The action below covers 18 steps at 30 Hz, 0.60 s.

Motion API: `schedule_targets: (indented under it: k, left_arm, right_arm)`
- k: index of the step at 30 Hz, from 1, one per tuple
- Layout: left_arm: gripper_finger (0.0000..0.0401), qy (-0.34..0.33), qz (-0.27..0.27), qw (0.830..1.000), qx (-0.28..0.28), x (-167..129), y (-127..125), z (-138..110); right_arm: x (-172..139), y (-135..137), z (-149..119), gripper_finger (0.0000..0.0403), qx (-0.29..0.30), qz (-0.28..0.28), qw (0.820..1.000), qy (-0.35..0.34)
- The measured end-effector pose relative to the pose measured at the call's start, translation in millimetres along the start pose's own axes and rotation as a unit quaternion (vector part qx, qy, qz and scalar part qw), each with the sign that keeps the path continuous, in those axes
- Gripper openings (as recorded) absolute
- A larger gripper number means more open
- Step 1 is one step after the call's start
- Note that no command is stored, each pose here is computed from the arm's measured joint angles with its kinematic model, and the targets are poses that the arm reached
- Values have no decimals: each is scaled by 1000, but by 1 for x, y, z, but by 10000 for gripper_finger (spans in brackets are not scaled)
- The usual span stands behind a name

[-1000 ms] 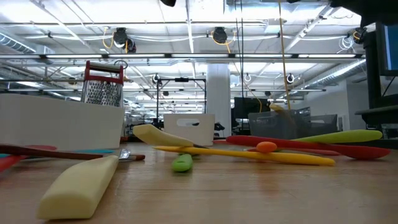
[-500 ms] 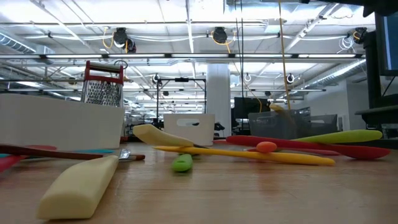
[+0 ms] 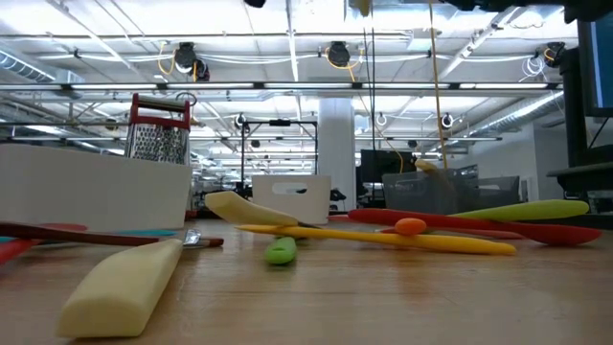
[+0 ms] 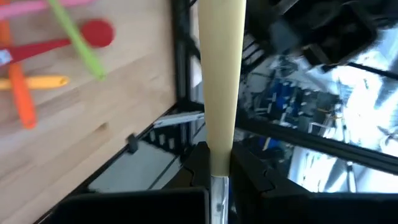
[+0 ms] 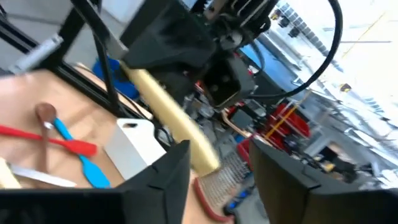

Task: Pick & Place Kitchen Items
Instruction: Put the yellow table knife into the black bin

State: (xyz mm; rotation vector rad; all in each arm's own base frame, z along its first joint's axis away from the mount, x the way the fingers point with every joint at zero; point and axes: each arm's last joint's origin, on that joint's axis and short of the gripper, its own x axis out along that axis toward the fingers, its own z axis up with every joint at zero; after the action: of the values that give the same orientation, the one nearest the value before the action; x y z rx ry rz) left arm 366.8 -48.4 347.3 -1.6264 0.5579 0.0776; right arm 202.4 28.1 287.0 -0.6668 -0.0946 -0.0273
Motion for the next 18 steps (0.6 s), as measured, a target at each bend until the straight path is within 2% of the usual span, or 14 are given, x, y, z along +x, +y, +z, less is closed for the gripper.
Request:
schedule_targets:
  k: [8,14,18]
  left_arm:
    - [19,19,-4,1000,-19,15,4,3]
    - [19,23,14,999,-23,22,11,4]
    - [19,20,36,999,-28,21,15,4]
  right_arm:
    - [11,18,9,213,-79,-9,996,45]
    - [17,37,9,219,-112,38,988,97]
    - [22,45,8,220,-125,46,983,125]
